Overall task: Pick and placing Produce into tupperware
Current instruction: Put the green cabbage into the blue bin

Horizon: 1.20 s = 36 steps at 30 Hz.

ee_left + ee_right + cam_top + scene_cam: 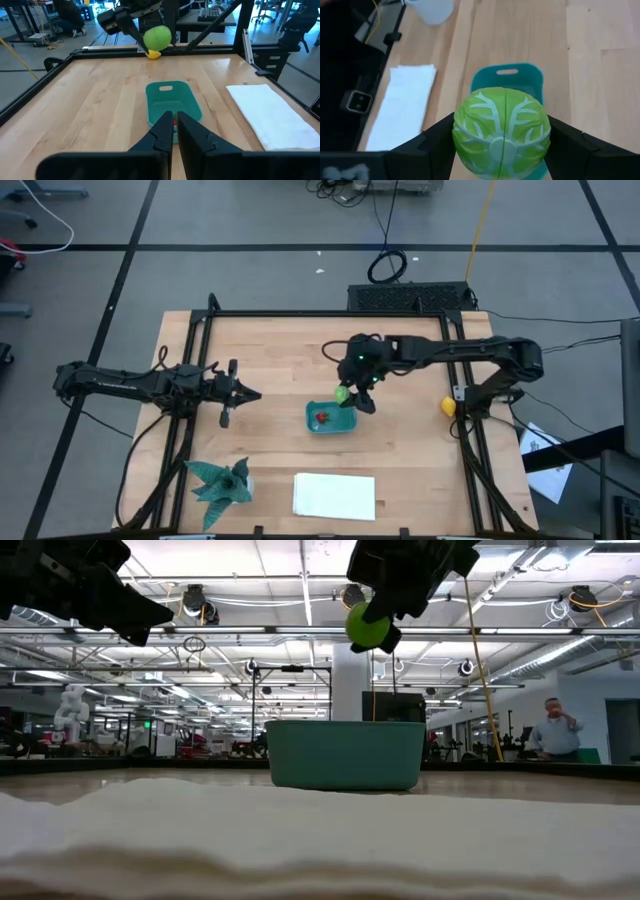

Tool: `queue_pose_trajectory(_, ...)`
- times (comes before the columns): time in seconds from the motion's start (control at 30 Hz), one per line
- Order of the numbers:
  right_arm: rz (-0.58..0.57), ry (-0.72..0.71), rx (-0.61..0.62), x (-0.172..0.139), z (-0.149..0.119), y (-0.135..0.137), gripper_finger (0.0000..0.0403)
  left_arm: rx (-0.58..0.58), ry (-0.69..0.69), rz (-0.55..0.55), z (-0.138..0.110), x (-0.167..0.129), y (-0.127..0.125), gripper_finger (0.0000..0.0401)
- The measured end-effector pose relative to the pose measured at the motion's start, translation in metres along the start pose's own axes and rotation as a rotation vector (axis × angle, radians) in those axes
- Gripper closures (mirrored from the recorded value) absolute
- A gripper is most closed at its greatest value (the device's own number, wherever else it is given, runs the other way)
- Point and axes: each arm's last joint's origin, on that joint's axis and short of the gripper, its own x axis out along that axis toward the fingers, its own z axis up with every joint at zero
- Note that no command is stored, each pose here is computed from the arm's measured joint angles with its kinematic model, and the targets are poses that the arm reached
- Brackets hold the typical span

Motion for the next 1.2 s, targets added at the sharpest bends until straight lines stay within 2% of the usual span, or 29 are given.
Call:
queue_pose_trajectory(0.5,-0.015,0.135,-0.036,0.029,-0.01,-0.031,0.0167,0.007,0.003,0.0,0.0,0.0,0.0,0.0375)
queue_pose_trajectory(0.83,-0.036,0.115,-0.009,0.036,-0.01,-0.048,0.0167,0.009,0.003,0.025,0.0,0.0,0.001,0.0375)
queue_pose_trajectory(1.2,-0.089,0.074,-0.04,0.031,0.006,-0.046,0.0167,0.025,0.001,0.026,0.0,0.0,0.001,0.0375)
